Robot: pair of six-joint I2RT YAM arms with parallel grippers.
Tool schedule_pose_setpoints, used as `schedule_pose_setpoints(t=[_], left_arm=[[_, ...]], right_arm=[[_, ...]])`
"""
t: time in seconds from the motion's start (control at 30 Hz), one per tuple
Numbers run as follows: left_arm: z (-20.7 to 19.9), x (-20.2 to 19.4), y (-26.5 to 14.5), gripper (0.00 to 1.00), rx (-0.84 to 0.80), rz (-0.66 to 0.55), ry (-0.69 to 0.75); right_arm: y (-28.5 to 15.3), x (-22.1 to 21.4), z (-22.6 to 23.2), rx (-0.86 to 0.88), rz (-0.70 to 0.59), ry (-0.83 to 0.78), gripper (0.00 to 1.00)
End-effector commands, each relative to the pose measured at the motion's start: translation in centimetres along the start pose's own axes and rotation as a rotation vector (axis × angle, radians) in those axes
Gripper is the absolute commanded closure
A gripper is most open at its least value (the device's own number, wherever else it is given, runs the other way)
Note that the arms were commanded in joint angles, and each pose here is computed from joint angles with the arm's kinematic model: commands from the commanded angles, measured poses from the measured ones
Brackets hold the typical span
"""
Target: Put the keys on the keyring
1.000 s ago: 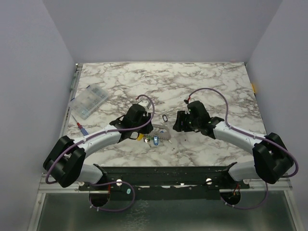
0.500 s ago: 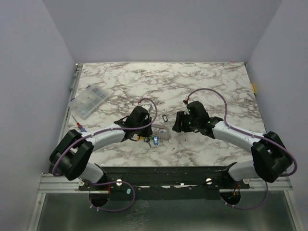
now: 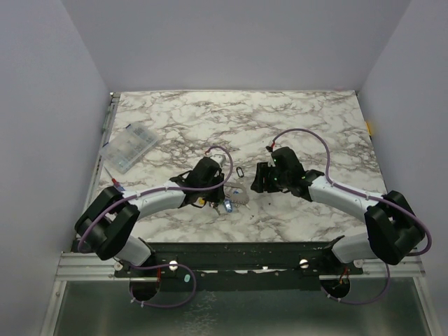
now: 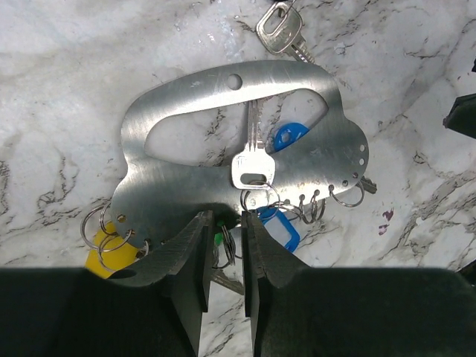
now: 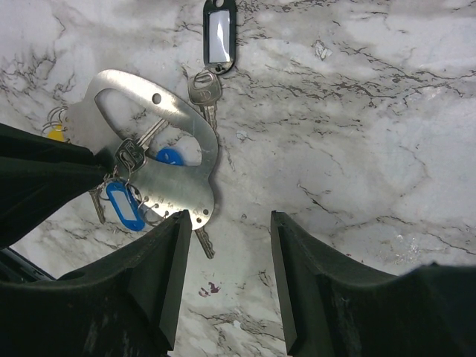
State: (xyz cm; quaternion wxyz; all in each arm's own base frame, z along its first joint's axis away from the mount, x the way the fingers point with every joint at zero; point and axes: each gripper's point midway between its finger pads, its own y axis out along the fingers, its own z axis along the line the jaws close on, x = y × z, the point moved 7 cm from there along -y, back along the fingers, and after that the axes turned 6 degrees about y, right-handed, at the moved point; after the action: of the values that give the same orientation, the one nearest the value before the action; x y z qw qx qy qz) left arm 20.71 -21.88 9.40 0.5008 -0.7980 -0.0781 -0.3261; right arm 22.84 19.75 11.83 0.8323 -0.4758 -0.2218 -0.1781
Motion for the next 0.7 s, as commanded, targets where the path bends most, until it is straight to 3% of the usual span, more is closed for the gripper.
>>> schedule_pose_setpoints(t=[0.0,0.3,0.47,0.67], left_arm=[[-0.6,0.1,0.6,0.73,0.003,0.006,0.014],[-1.2,0.9,0.2,0.72,0.016,-0.021,0.052],[-0.8,2.3,-1.3,0.67,0.066,-0.069,0.12],[-1.8,2.7,-2.5,0.65,0.002,-0.077,0.215]], right_arm=[[0.0,0.2,0.0,0.02,-0.005,-0.013,0.45],[-0.1,0.2,0.0,0.019,-0.006,-0.019,0.45],[-0.1,0.2,0.0,0.021,-0.005,-0.021,0.45],[-0.1,0.3,0.2,0.032,-0.004,-0.022,0.45]])
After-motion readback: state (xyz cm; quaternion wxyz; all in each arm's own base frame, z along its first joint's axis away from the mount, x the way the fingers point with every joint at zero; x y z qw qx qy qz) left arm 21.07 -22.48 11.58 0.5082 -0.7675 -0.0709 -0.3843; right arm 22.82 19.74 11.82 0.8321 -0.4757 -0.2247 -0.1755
